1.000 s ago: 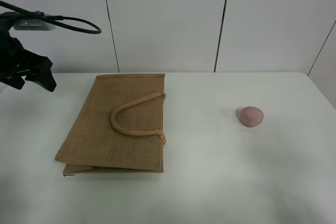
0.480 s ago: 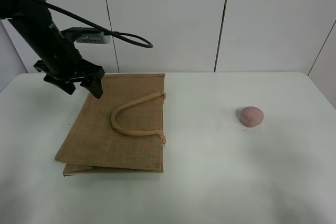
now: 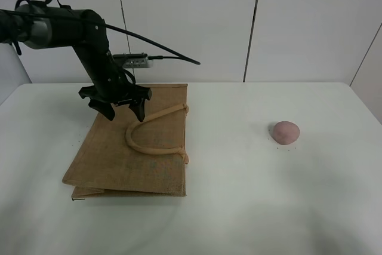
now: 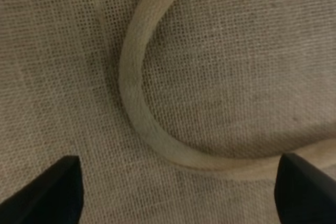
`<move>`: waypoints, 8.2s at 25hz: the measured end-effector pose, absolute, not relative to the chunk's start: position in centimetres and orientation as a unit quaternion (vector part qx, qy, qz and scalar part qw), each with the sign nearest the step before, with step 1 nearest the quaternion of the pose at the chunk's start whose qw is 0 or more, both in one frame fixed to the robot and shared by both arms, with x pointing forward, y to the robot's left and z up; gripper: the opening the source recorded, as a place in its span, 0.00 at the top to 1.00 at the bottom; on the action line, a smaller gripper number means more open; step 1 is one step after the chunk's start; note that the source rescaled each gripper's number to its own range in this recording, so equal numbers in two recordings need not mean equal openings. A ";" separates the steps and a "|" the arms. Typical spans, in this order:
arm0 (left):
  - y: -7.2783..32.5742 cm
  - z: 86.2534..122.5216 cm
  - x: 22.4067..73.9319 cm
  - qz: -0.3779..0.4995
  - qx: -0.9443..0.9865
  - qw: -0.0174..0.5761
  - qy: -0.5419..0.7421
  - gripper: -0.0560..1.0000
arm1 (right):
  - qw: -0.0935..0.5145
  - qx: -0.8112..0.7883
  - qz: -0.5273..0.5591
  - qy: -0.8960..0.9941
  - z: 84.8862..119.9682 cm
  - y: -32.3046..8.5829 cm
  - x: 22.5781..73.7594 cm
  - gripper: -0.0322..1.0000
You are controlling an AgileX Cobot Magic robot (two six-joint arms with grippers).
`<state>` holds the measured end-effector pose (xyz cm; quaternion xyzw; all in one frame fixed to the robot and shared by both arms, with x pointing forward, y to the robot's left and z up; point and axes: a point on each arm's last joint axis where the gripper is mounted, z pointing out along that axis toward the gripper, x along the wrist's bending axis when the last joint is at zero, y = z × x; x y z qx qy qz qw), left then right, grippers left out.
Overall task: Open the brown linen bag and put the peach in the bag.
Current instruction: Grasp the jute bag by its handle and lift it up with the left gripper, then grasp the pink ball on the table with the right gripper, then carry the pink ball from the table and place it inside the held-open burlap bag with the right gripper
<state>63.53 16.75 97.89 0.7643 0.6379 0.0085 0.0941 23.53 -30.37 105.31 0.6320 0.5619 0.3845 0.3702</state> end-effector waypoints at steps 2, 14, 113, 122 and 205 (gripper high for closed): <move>16.7 96.9 63.8 0.005 0.764 0.088 0.639 0.00 | 0.370 0.632 0.384 0.562 105.3 -30.4 23.5 0.00; 16.6 93.0 65.3 0.010 0.754 0.090 0.651 0.00 | 0.370 0.632 0.385 0.562 105.3 -30.4 23.5 0.00; 18.1 118.7 63.2 0.179 0.755 0.253 0.578 0.95 | 0.205 0.677 0.226 0.670 109.9 -29.4 38.3 0.00; 18.1 118.8 63.2 0.179 0.755 0.253 0.578 0.95 | 0.107 0.696 0.148 0.694 105.7 -28.8 50.6 0.00; 18.1 118.8 63.2 0.179 0.756 0.252 0.576 0.95 | 0.041 0.592 0.323 0.737 105.9 -15.1 64.6 0.97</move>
